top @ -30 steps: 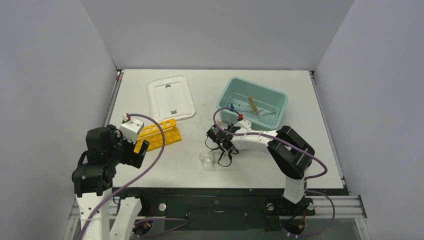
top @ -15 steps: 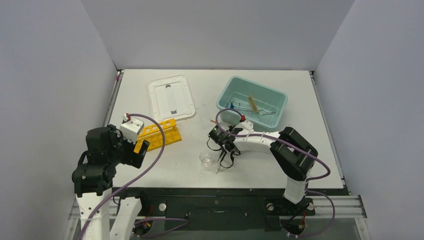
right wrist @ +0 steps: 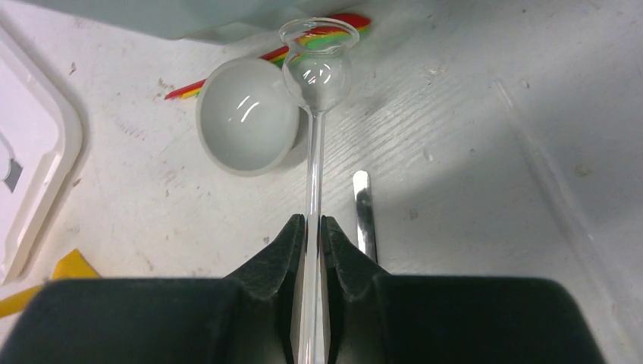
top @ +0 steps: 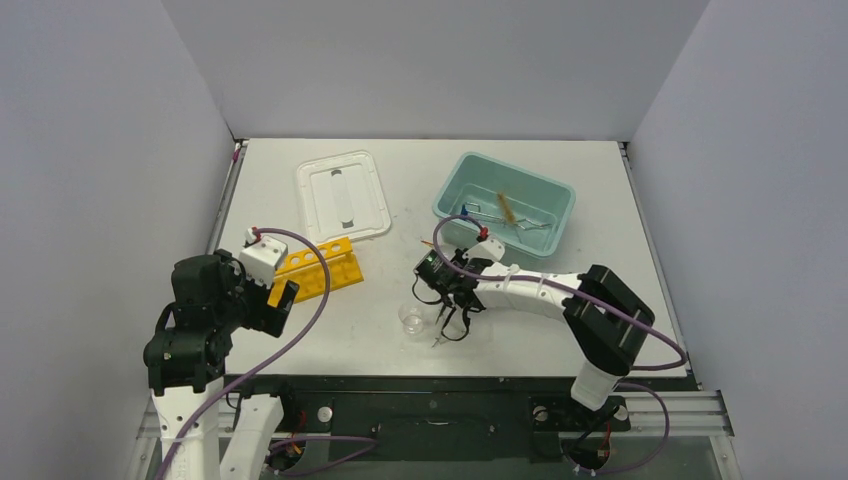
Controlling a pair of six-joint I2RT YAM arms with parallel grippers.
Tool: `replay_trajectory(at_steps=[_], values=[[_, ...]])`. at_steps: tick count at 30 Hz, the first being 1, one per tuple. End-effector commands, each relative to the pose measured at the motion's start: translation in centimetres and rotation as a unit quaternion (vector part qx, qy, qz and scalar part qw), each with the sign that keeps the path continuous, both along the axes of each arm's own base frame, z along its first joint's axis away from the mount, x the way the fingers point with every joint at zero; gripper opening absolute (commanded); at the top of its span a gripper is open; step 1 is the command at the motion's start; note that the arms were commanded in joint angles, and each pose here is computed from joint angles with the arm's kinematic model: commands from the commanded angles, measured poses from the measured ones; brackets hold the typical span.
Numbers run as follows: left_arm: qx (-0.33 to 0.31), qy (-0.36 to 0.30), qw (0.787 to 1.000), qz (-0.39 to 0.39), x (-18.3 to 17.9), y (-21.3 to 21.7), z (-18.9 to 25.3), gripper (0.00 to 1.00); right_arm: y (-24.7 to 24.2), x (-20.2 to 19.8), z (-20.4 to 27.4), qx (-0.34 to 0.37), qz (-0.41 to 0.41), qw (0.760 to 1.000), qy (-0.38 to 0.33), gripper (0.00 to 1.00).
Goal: Organize the chemistry lab equipment
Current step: Pick up the chemistry item at the center of the board, then place the chemistry item in the storage box.
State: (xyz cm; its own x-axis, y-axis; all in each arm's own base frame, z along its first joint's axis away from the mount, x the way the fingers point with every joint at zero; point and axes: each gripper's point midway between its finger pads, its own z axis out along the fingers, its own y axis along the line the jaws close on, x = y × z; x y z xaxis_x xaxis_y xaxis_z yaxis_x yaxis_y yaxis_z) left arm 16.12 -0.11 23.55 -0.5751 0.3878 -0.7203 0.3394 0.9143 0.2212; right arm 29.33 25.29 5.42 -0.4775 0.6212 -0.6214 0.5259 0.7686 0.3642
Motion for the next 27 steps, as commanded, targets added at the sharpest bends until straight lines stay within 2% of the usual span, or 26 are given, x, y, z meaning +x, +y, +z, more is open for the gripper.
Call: replay_trajectory(at_steps=[1,6,10,13,14,15,16,17,18,20,21,23,27], values=[[0.006,-0.021,1.0,0.002,0.0,0.2,1.2,0.97,1.2,0.0,4.1,0.014,0.021,0.999,-0.045,0.0],[0.007,-0.021,1.0,0.002,0.0,0.2,1.2,0.97,2.5,-0.9,6.2,0.032,0.069,0.996,-0.053,0.0],[0.007,-0.02,1.0,0.002,0.1,0.2,1.2,0.97,4.0,-1.4,8.3,0.022,0.158,0.985,-0.06,0.0],[0.006,-0.021,1.0,0.002,0.1,0.2,1.2,0.97,5.1,-1.4,10.1,0.007,0.255,0.965,-0.067,0.0],[0.005,-0.021,1.0,0.002,0.2,0.2,1.2,0.97,5.9,-1.6,11.2,0.011,0.302,0.95,-0.074,0.0],[0.005,-0.02,1.0,0.002,0.2,0.2,1.2,0.97,5.7,-0.8,12.1,0.014,0.316,0.945,-0.081,0.0],[0.004,-0.02,1.0,0.002,0.2,0.2,1.2,0.97,6.2,-1.0,12.9,0.014,0.363,0.928,-0.086,0.0],[0.003,-0.021,1.0,0.002,0.2,0.1,1.3,0.97,5.5,0.1,14.1,0.008,0.368,0.925,-0.092,0.0],[0.003,-0.021,1.0,0.003,0.2,0.1,1.3,0.97,5.1,0.3,14.6,-0.012,0.395,0.914,-0.095,0.0],[0.002,-0.022,1.0,0.003,0.2,0.1,1.4,0.97,3.3,2.0,16.3,-0.041,0.408,0.906,-0.103,0.0],[0.003,-0.023,1.0,0.003,0.1,0.1,1.4,0.97,1.9,3.2,17.5,-0.052,0.397,0.91,-0.107,0.0],[0.004,-0.023,1.0,0.003,0.0,0.2,1.4,0.97,0.2,4.9,19.1,-0.088,0.41,0.9,-0.124,0.0],[0.007,-0.024,1.0,0.004,-0.1,0.3,1.5,0.97,-3.1,7.7,22.8,-0.189,0.416,0.873,-0.171,0.0]])
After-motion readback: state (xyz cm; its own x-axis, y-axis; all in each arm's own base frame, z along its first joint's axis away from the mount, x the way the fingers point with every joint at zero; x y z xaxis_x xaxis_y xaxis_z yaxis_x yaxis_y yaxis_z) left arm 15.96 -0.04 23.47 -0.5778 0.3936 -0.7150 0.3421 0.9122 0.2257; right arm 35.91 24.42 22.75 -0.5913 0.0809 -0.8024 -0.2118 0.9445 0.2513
